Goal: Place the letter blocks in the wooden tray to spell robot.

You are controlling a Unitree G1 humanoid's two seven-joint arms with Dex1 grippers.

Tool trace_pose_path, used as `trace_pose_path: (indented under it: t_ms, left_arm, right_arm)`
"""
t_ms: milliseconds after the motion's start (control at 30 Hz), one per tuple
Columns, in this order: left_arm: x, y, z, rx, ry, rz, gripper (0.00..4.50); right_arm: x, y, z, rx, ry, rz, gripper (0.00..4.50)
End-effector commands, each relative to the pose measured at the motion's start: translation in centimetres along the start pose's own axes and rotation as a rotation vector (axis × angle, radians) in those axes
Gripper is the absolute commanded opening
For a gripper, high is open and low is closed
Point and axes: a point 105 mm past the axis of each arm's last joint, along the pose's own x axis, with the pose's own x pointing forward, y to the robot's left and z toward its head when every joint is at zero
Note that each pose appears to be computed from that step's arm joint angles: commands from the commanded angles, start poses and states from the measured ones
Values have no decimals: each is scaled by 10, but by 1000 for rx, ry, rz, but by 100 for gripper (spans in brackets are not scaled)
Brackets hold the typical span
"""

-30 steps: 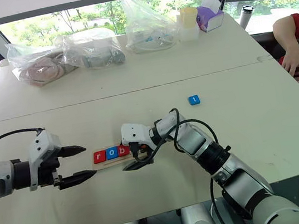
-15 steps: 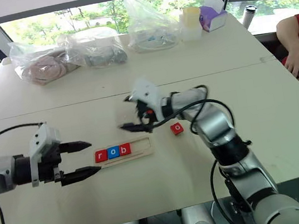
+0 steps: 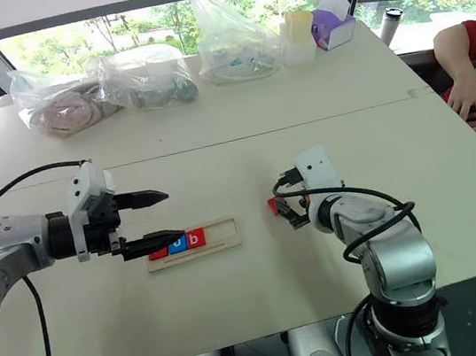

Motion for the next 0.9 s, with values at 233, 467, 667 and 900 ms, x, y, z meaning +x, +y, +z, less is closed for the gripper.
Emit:
trace_pose_path:
  t_ms: [233, 467, 667, 900]
  left_arm:
    - [-3, 4, -10, 1, 15, 48, 450]
    - [-3, 5, -18, -18, 25, 61, 450]
    - [2, 4, -19, -21, 21, 48, 450]
    - [6, 8, -19, -13, 21, 31, 450]
  right_arm:
    - [20, 21, -18, 36, 45, 64, 445]
    - [20, 14, -21, 12, 37, 4, 159]
    - [7, 7, -19, 51, 20, -71, 115]
    - [-17, -5, -32, 178, 28, -221, 115]
